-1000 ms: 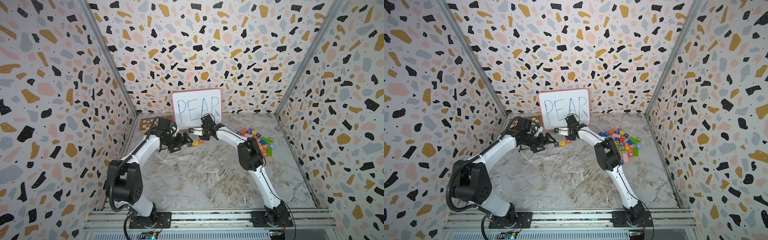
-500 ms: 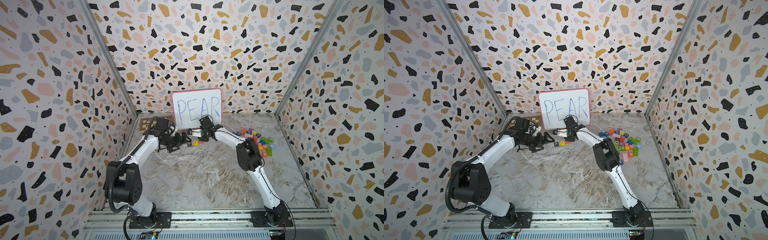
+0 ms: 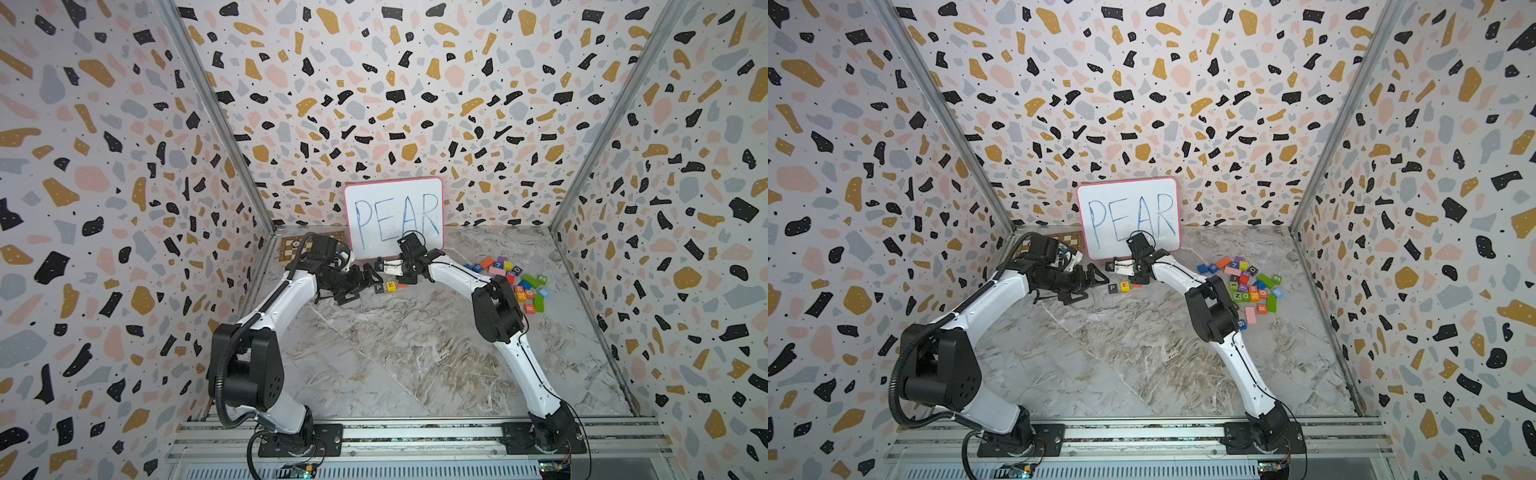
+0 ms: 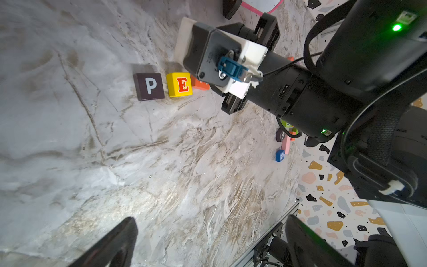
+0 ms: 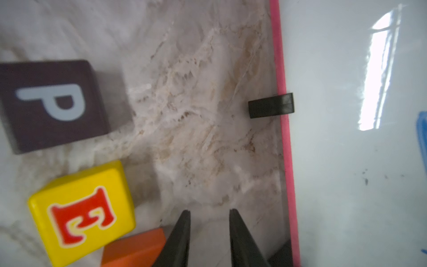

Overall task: Spell the uppercase word “pear” with letter blocks
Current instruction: Adjust the letter block at the center of the board.

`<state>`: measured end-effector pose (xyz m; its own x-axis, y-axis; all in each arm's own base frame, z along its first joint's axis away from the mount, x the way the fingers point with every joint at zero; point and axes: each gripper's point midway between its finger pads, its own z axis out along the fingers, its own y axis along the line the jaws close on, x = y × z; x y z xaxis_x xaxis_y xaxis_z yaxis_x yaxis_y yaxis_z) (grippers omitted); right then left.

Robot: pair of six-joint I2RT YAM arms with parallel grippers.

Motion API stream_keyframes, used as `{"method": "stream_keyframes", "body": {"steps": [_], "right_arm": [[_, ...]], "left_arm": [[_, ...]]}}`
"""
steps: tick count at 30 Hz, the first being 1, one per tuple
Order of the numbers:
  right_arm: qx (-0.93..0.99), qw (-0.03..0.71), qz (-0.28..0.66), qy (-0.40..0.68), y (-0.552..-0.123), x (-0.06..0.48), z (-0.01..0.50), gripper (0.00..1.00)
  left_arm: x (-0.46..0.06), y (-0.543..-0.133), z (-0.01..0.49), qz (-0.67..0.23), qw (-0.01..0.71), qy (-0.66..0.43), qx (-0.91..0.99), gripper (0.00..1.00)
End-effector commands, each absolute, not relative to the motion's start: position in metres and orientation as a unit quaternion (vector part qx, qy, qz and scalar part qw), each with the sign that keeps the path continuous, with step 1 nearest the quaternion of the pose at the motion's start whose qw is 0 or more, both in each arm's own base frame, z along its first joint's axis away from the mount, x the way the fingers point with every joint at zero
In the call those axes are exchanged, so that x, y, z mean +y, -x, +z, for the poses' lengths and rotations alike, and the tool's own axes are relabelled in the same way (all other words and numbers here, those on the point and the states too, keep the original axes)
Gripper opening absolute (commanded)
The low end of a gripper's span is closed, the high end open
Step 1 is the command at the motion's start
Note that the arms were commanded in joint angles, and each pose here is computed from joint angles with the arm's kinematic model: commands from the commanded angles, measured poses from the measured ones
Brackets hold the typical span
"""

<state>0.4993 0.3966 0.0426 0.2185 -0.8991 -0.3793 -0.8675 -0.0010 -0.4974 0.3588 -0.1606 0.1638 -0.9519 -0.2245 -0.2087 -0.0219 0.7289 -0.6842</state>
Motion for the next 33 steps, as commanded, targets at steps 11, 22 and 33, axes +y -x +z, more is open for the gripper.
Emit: {"method": "stream_keyframes", "body": {"steps": [11, 22, 33], "right_arm": [[0.612, 0.347, -0.023, 0.711, -0.496, 0.406, 0.073, 0.31], [0.609, 0.345, -0.022, 0.714, -0.491, 0.408, 0.075, 0.31], [0.608, 0.355, -0.032, 0.71, -0.496, 0.409, 0.082, 0.32]], "left_arm": [[-0.161, -0.357, 0.176, -0.372, 0.157, 0.059, 0.913, 0.99], [-0.16, -0.357, 0.175, -0.373, 0.156, 0.06, 0.913, 0.99], [-0.16, -0.357, 0.175, -0.373, 0.158, 0.06, 0.912, 0.99]]}}
